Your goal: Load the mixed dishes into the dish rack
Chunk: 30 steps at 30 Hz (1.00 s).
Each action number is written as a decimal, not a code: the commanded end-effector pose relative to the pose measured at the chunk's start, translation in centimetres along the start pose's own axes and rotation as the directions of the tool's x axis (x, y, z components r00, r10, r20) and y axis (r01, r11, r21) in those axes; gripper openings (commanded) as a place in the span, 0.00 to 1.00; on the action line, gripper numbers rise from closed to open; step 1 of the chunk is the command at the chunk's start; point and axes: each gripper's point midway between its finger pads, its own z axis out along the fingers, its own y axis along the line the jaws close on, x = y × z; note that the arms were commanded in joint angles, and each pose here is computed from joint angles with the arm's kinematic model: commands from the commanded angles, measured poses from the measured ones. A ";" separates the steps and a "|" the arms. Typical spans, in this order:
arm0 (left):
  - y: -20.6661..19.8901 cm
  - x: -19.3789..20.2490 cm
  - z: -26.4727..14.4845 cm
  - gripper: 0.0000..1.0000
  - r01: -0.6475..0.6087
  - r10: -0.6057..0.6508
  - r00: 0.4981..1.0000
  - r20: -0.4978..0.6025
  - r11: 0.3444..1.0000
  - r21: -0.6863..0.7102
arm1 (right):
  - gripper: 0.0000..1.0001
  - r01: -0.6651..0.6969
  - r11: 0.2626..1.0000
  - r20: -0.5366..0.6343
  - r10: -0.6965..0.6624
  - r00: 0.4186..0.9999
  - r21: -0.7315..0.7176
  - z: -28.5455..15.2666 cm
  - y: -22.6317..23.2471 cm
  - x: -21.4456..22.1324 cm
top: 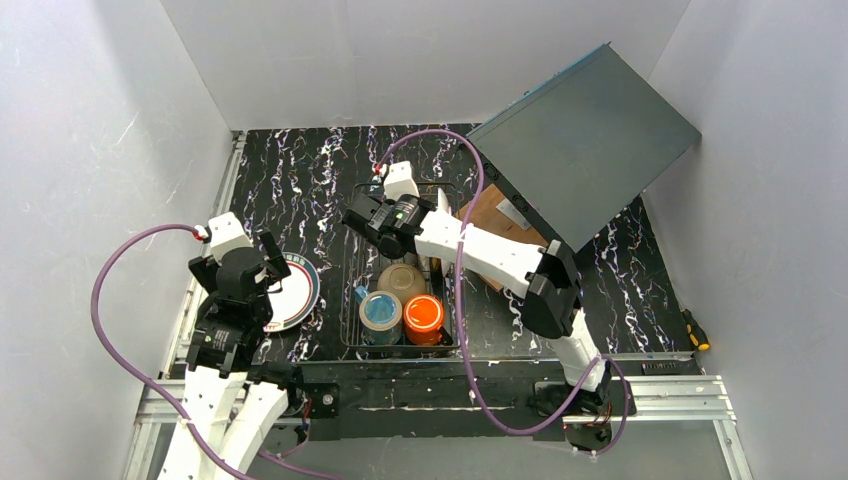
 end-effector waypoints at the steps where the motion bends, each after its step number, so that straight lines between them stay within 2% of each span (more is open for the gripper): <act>1: 0.2 -0.3 0.0 0.91 0.005 -0.005 1.000 0.016 1.000 -0.010 | 0.14 -0.043 0.999 0.017 0.044 0.999 -0.017 0.4 0.8 -0.5; 3: 0.1 -0.2 0.1 0.91 0.003 -0.003 1.000 0.015 1.000 -0.009 | 0.18 -0.043 0.999 0.007 0.043 0.999 -0.028 0.7 1.2 -0.3; 11: -0.1 -0.1 0.2 0.91 -0.003 0.003 1.000 0.006 1.000 -0.001 | 0.19 -0.015 1.000 -0.012 0.014 1.000 -0.024 2.0 1.7 0.7; 15: -0.1 -0.1 0.2 0.90 -0.003 0.003 1.000 0.007 1.000 -0.002 | 0.28 0.001 1.000 -0.027 -0.002 1.000 -0.023 2.2 1.7 1.2; 19: -0.2 -0.1 0.2 0.90 -0.008 0.008 1.000 0.001 1.000 0.001 | 0.44 0.003 1.000 -0.031 -0.004 1.000 -0.026 2.4 1.7 1.7; 26: -0.4 0.0 0.4 0.90 -0.017 0.017 1.000 -0.009 1.000 0.003 | 0.60 0.005 0.999 -0.021 -0.006 1.000 -0.045 1.7 1.2 0.8; 30: -0.4 0.2 0.6 0.90 -0.019 0.019 1.000 -0.012 1.000 0.001 | 0.62 -0.002 0.999 -0.002 0.002 1.000 -0.051 0.8 0.3 -0.3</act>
